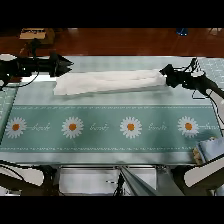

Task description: Fold the shirts.

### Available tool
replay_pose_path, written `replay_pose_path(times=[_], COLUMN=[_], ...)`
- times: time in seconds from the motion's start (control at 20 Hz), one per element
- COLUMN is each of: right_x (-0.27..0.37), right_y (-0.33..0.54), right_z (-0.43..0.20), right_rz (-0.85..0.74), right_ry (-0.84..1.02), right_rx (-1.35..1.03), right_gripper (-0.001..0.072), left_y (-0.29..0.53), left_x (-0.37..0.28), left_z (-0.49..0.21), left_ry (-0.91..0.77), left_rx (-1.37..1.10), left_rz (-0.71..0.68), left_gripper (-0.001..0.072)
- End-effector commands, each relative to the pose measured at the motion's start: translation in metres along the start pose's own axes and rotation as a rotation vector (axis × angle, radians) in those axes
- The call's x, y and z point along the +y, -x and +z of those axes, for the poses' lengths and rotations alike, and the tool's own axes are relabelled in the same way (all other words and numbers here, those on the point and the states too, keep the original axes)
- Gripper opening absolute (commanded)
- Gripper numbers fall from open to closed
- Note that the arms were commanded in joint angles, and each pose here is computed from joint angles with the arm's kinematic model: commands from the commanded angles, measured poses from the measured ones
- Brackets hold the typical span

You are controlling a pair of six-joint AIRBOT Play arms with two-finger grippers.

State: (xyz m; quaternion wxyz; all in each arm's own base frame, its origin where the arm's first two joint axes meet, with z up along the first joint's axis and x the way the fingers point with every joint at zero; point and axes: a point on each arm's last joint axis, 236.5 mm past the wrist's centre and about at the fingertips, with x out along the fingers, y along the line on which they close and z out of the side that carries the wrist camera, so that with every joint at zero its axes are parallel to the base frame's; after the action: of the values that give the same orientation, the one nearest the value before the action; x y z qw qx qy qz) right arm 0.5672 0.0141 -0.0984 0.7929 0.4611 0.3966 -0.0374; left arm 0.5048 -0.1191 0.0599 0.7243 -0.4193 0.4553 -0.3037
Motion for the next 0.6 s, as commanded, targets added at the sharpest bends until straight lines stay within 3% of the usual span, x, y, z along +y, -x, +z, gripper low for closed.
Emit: replay_pose_path(times=[0.0,0.1,0.15,0.35,0.4,0.5,0.55], right_x=[0.002,0.010,0.020,0.065,0.079,0.111,0.126], right_y=[-0.013,-0.011,-0.008,0.028,0.042,0.075,0.093], right_z=[-0.003,0.001,0.002,0.016,0.017,0.017,0.017], right_rz=[-0.010,0.009,0.026,0.088,0.109,0.157,0.181], right_ry=[-0.009,-0.008,0.027,0.172,0.202,0.263,0.294], right_rx=[-0.045,-0.047,-0.041,-0.070,-0.074,-0.078,-0.084], right_gripper=[0.0298,0.0063,0.0028,0.0026,0.0026,0.0026,0.0026], left_y=[0.000,0.000,0.000,-0.001,-0.004,-0.014,-0.022], left_x=[-0.026,-0.026,-0.026,-0.028,-0.029,-0.036,-0.041], left_z=[0.003,0.001,0.001,0.000,-0.002,-0.011,-0.017], left_ry=[0.002,0.001,0.002,0.000,-0.002,-0.020,-0.049], left_rx=[-0.013,-0.006,-0.006,-0.002,0.004,0.030,0.048], left_rz=[-0.105,-0.108,-0.108,-0.109,-0.111,-0.118,-0.123], left_gripper=[0.0456,0.0455,0.0454,0.0441,0.0351,0.0098,0.0035])
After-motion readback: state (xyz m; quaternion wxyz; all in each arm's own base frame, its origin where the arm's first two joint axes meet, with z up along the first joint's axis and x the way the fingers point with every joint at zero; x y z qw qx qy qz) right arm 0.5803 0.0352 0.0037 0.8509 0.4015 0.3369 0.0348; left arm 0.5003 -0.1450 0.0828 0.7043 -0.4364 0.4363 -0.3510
